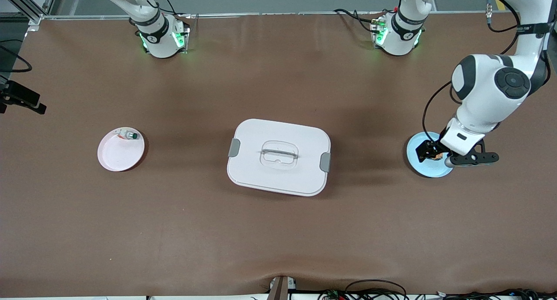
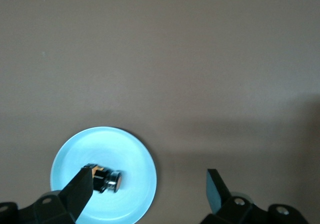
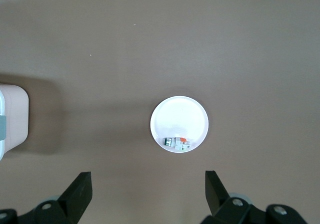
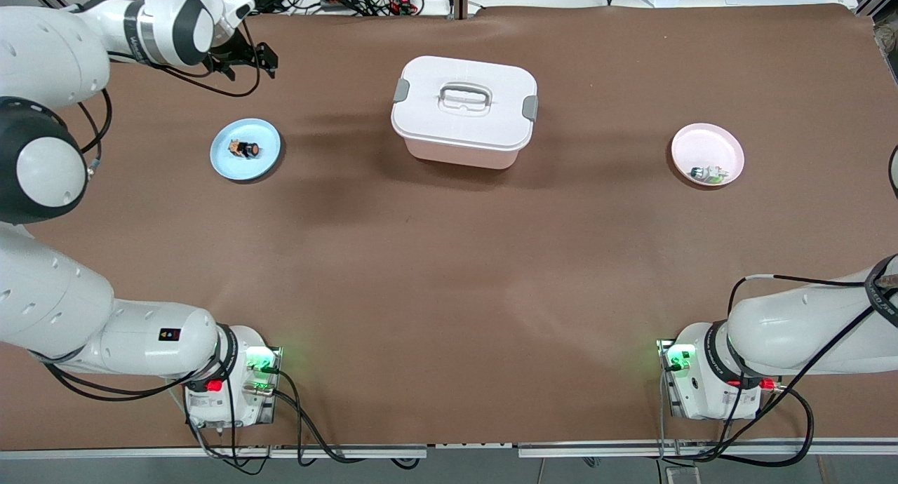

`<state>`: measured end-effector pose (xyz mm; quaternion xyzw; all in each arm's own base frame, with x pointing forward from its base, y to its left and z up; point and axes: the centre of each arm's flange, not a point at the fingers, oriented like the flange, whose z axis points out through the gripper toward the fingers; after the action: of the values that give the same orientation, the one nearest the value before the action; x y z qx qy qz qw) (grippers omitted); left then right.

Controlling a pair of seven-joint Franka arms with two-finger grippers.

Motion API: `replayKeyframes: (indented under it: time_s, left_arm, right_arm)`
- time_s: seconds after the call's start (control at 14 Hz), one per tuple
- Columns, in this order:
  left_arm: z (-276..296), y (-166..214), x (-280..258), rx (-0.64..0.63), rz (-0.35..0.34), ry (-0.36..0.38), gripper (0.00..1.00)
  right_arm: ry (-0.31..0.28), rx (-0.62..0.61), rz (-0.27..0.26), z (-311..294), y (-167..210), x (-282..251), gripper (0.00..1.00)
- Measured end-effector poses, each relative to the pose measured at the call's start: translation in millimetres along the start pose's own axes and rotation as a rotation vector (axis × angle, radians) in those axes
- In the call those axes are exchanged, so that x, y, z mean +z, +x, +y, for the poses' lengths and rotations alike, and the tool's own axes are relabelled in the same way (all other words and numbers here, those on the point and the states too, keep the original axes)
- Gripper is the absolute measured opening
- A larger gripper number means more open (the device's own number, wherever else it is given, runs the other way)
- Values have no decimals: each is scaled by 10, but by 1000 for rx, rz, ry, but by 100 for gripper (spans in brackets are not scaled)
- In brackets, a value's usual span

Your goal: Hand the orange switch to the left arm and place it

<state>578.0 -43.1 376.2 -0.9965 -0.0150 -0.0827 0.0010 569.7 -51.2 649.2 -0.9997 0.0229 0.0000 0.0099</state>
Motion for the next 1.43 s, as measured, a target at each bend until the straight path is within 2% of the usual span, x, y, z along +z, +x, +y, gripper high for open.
replayKeyframes:
  time_s: [0.43,1.0,1.43]
  left_arm:
    - [-44,89,-584,20,-102,17,100]
    - [-81,-153,-1578,15,-75,24,100]
    - [-100,-410,-2067,17,-78,29,100]
  right_arm:
    - [0,0,-7,1,-14,-1,100]
    - [1,24,-13,5,-26,-2,100]
    - [1,63,-15,-16,-29,0,100]
